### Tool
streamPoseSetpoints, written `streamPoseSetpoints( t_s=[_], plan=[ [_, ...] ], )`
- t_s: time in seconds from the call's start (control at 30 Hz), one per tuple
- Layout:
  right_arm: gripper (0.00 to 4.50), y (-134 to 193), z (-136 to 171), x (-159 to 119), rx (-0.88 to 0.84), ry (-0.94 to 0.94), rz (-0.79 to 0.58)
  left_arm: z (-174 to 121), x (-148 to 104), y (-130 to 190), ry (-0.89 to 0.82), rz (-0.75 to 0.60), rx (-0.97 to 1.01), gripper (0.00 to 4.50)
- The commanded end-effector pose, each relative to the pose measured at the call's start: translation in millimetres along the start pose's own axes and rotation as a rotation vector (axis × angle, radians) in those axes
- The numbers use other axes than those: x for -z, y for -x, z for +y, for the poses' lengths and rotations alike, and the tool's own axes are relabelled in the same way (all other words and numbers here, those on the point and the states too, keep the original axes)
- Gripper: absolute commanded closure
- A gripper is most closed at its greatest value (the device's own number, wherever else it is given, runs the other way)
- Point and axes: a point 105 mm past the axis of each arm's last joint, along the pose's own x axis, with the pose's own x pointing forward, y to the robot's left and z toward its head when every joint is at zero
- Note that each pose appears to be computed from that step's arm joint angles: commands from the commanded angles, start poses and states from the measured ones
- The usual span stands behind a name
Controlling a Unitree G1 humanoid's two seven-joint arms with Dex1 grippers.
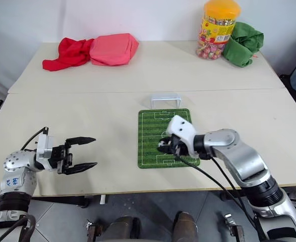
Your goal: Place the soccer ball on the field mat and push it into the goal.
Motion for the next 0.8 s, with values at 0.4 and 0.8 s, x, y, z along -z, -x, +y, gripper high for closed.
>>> streamPoseSetpoints(
  t_s=[0.4, 0.8],
  plan=[
    [3.66, 10.1, -2.3, 18.9, -0.074, 0.037, 0.077, -40.8, 6.8, 7.6, 0.043, 0.012, -0.006, 0.00],
    [3.66, 11.8, -15.6, 40.4, -0.047, -0.030, 0.081, -40.7, 4.5, 1.0, 0.047, -0.005, -0.032, 0.00]
  ],
)
